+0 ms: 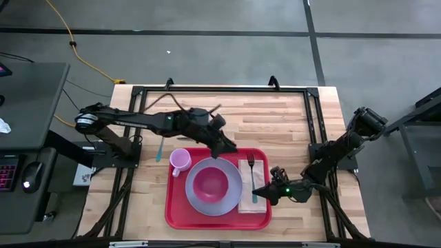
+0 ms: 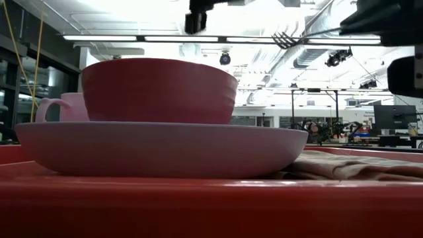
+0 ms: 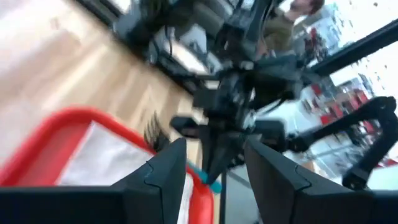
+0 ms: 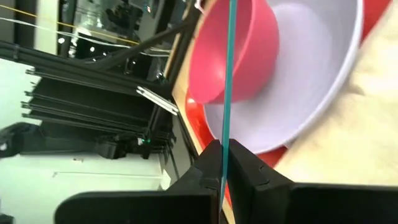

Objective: Set up tray
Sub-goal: Put the blue fork on the brown napkin

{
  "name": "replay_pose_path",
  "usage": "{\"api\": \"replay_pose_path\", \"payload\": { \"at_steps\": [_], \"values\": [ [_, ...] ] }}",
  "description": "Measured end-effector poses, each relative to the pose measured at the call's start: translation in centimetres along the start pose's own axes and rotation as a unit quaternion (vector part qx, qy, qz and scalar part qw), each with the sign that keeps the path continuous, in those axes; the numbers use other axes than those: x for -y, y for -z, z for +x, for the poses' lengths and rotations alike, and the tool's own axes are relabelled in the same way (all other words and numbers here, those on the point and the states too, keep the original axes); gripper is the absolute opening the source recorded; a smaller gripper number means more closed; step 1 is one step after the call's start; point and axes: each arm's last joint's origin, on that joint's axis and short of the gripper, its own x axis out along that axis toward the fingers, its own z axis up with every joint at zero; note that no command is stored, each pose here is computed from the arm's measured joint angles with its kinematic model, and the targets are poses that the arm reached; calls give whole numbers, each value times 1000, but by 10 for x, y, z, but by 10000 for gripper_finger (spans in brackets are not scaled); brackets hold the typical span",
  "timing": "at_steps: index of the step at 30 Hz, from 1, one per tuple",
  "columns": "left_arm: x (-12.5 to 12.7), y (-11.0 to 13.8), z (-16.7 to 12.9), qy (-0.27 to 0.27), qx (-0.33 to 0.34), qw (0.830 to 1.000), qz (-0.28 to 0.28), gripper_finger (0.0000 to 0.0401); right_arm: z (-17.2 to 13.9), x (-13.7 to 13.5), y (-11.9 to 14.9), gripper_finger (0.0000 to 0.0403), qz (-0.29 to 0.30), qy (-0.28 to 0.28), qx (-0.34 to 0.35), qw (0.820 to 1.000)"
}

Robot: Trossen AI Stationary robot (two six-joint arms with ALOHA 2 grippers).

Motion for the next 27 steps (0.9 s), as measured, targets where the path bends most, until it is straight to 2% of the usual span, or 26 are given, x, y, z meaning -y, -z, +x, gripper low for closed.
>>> {"api": "replay_pose_path", "payload": {
  "at_steps": [4,11,20,27],
  "values": [
    [8,-5,-22,-25,27,999,17,195,-1,5,1,0,11,9,-17,1000],
    [28,-10,-54,-9,70,992,100,195,-6,24,0,0,30,11,-35,999],
    [16,8,-88,-34,112,987,113,195,-13,30,-6,0,71,-45,-30,996],
    [2,30,-114,-19,157,980,124,195,-10,29,-9,0,102,-47,-55,992]
  ]
}}
